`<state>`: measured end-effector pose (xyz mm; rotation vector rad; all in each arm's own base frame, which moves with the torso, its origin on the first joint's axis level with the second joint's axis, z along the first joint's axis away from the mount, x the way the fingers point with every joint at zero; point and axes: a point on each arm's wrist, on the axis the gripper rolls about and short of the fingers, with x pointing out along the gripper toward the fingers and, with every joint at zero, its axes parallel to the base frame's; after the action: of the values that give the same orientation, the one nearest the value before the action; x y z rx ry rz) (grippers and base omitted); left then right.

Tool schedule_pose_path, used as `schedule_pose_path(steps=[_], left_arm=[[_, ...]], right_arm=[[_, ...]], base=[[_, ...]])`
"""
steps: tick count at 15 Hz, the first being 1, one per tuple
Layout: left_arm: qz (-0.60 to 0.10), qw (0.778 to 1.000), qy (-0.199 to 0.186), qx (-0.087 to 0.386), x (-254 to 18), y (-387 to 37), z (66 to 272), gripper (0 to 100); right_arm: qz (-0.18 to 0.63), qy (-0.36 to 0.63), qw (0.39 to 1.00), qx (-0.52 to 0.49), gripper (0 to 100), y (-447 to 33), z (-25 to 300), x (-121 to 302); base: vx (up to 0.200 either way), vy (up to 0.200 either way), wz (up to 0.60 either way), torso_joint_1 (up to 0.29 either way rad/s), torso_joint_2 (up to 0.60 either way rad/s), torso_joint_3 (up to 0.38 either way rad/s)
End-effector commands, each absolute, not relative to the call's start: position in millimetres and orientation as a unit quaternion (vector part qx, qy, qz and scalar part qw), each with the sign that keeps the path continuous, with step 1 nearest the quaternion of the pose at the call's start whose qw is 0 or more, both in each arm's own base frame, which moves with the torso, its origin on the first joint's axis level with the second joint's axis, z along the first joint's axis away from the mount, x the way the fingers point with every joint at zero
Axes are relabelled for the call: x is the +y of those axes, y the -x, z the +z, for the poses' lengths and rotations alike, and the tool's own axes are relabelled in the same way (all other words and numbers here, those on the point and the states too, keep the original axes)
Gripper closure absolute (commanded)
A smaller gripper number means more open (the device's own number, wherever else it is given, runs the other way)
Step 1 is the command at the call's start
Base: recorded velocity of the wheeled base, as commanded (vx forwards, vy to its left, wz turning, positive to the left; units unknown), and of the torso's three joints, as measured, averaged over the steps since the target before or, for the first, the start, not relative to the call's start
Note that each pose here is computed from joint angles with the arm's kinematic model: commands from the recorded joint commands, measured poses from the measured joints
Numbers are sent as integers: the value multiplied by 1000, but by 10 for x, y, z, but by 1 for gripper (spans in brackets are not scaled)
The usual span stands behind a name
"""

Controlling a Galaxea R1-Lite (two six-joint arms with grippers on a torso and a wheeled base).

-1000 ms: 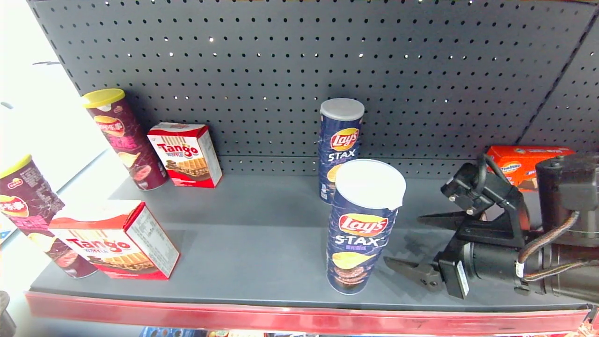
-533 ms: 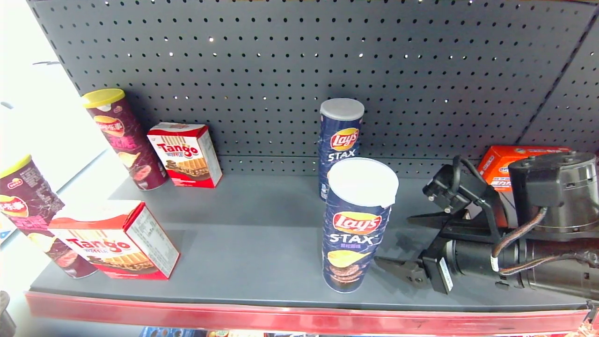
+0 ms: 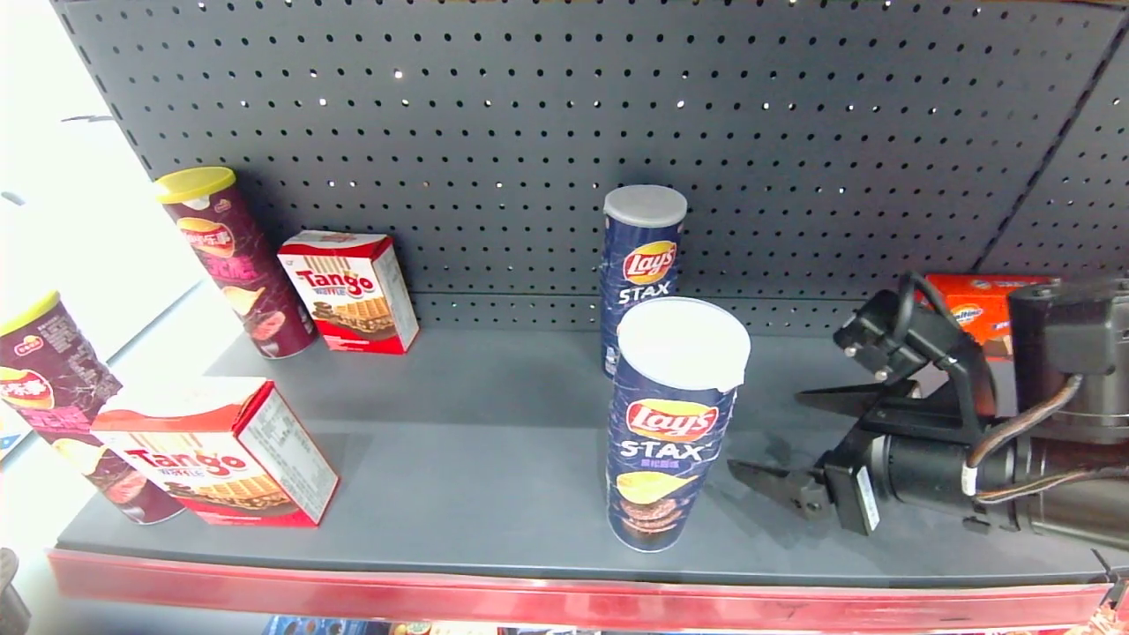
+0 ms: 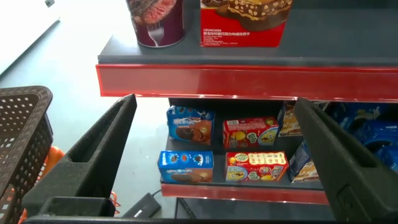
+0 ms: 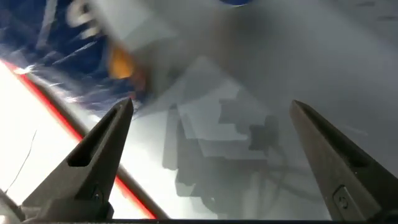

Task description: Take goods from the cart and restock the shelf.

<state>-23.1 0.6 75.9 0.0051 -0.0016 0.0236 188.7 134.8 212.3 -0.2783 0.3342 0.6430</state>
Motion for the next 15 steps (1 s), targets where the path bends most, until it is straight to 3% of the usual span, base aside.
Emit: schedule_pose_path(steps=[1, 3, 6, 10, 15], left_arm=[[12, 1000, -3, 0, 6, 230, 760, 0], [12, 1000, -3, 0, 6, 230, 760, 0], [12, 1000, -3, 0, 6, 230, 760, 0], [10, 1000, -3, 0, 7, 230, 760, 0], [11, 1000, -3, 0, 6, 230, 760, 0]], right_arm=[[262, 112, 952, 115, 0, -1769, 2368, 1005], [160, 83, 982, 60, 0, -1471, 2552, 469], [68, 63, 996, 13, 0, -925, 2478, 126], [-3, 63, 997, -36, 0, -208, 1944, -1], [-6, 65, 998, -4, 0, 265, 1197, -37]], base=[[0, 0, 0, 0, 0, 0], [0, 0, 0, 0, 0, 0], [0, 0, 0, 0, 0, 0], [0, 0, 0, 0, 0, 0], [0, 0, 0, 0, 0, 0]])
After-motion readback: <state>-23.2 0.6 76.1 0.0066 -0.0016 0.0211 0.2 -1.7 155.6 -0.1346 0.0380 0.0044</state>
